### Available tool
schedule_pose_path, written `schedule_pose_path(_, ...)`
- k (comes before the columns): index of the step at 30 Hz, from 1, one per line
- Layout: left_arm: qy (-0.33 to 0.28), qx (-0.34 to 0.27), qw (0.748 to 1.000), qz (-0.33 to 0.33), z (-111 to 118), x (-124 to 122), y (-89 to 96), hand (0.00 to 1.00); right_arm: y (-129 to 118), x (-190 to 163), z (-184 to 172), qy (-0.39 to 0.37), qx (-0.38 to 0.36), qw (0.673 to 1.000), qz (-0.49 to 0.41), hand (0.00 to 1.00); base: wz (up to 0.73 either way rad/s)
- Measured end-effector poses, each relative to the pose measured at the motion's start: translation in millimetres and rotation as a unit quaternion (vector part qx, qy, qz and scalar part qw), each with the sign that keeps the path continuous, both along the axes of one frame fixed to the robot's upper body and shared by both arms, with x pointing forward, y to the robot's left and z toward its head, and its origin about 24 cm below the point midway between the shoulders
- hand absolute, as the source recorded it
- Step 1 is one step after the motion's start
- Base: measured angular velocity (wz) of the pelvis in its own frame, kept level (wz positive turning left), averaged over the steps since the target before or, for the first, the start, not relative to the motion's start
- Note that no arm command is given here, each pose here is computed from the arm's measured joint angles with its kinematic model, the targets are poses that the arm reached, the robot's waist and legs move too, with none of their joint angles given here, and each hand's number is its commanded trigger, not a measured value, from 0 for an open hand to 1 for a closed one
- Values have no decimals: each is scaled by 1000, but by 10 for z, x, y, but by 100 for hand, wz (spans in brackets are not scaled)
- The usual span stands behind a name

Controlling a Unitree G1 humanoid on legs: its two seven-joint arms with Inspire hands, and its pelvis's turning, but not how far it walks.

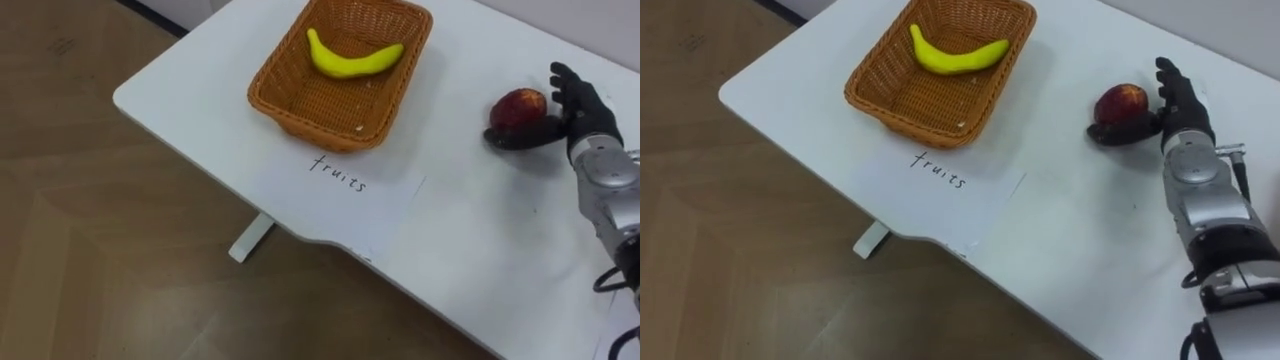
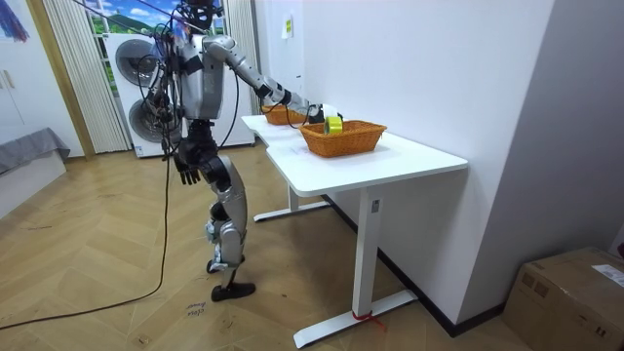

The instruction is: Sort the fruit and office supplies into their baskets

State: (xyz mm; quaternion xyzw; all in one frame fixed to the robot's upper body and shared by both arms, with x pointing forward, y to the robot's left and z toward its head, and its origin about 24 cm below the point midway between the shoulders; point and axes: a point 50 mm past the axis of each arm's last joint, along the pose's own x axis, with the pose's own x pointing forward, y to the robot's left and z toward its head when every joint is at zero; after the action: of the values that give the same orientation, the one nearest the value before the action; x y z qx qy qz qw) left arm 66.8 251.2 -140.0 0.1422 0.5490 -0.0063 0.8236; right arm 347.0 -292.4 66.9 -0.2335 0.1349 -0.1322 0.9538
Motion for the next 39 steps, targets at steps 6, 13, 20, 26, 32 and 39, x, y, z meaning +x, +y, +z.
schedule_pose_path(6, 8, 4, 1000, 1, -16, -24, 13, 0, 5, 15, 24, 5, -20, 1000, 12, 0, -2)
schedule_pose_path(13, 11, 7, 1000, -6, -19, -24, 19, 0, 8, 43, 53, 14, -47, 999, 23, 100, -1)
schedule_pose_path(20, 4, 11, 1000, -9, 1, 47, 46, 0, -109, 57, 195, 0, -74, 997, 6, 100, 0)
schedule_pose_path(26, -2, 18, 1000, -13, 23, 84, 89, 0, -108, 65, 208, -1, -73, 997, 6, 100, 0)
schedule_pose_path(32, 5, 19, 1000, -11, 10, 45, 104, 0, -79, 52, 136, 22, -72, 997, 21, 100, 1)
schedule_pose_path(39, 9, 18, 1000, -13, -2, 20, 101, 0, -50, 56, 121, 34, -71, 996, 43, 100, 0)
